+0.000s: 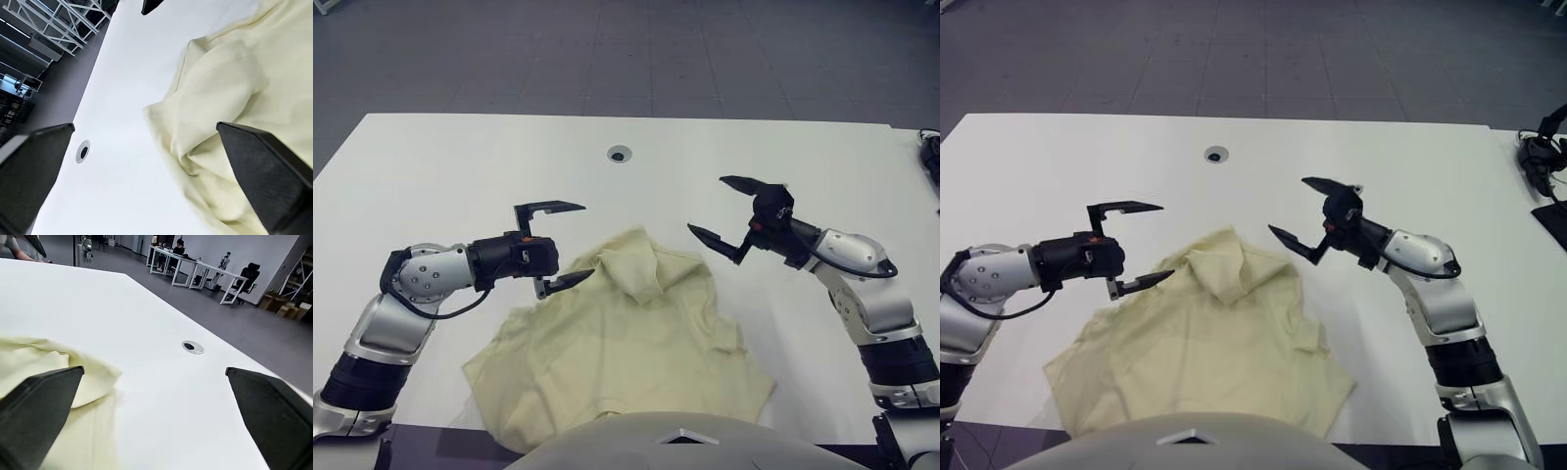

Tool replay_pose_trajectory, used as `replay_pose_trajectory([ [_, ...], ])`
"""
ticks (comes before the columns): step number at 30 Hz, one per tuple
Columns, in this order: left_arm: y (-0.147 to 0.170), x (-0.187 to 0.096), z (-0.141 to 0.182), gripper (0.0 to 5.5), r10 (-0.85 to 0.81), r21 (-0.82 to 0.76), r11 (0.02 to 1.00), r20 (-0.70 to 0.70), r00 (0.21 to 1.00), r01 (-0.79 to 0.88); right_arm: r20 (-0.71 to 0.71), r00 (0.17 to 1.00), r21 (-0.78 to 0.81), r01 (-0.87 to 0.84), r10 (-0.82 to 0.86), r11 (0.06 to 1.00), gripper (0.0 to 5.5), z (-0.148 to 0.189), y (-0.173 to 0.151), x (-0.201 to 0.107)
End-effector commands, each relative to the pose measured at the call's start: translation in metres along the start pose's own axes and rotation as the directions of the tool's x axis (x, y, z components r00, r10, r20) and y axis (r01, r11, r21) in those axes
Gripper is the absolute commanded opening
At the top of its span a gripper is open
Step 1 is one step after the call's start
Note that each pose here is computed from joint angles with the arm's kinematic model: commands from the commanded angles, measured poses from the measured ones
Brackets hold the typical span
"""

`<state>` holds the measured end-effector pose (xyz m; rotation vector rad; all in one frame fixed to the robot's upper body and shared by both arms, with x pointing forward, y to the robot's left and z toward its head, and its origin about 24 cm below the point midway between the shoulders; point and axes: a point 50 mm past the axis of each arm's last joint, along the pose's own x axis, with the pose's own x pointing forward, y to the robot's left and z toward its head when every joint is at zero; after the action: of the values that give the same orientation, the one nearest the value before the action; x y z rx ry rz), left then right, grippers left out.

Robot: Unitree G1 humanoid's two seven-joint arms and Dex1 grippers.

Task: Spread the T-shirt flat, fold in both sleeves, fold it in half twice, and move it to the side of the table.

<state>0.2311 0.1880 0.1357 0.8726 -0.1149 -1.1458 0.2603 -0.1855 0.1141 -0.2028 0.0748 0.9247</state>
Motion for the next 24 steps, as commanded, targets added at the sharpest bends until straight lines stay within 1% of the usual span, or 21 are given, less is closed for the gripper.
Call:
replay_pose_trajectory([
  [1, 0.032, 0.02, -0.021, 5.4, 0.15, 0.005, 0.989, -0.091, 0.984, -0.15, -0.034, 0.997, 0.163, -0.06, 0.067, 0.985, 5.39, -0.004, 0.006, 0.007],
  [4, 0.039, 0.038, -0.029, 5.4, 0.136, -0.106, 0.984, -0.066, 0.988, -0.143, -0.056, 0.995, 0.221, -0.07, 0.084, 0.973, 5.39, -0.004, 0.006, 0.015],
  [5, 0.038, 0.043, -0.029, 5.4, 0.108, -0.175, 0.978, -0.035, 0.994, -0.112, -0.068, 0.994, 0.227, -0.067, 0.084, 0.972, 5.39, -0.004, 0.006, 0.017],
  [8, 0.037, 0.057, -0.03, 5.4, 0.054, -0.32, 0.946, 0.032, 0.998, -0.041, -0.114, 0.99, 0.217, -0.062, 0.089, 0.974, 5.39, -0.011, 0.007, 0.019],
  [11, 0.034, 0.067, -0.039, 5.4, 0.022, -0.414, 0.91, 0.036, 0.999, -0.005, -0.146, 0.985, 0.197, -0.065, 0.095, 0.978, 5.39, -0.017, 0.007, 0.02],
  [14, 0.025, 0.071, -0.046, 4.94, -0.051, -0.472, 0.879, 0.037, 0.998, 0.062, -0.182, 0.977, 0.182, -0.073, 0.107, 0.981, 5.4, -0.024, 0.009, 0.022],
  [17, 0.021, 0.072, -0.045, 4.45, -0.082, -0.536, 0.835, 0.102, 0.991, 0.124, -0.205, 0.971, 0.155, -0.09, 0.121, 0.984, 5.4, -0.029, 0.011, 0.022],
  [24, 0.019, 0.092, -0.058, 3.37, -0.064, -0.601, 0.795, 0.053, 0.997, 0.083, -0.225, 0.969, 0.122, -0.078, 0.104, 0.989, 5.4, -0.035, 0.011, 0.019],
])
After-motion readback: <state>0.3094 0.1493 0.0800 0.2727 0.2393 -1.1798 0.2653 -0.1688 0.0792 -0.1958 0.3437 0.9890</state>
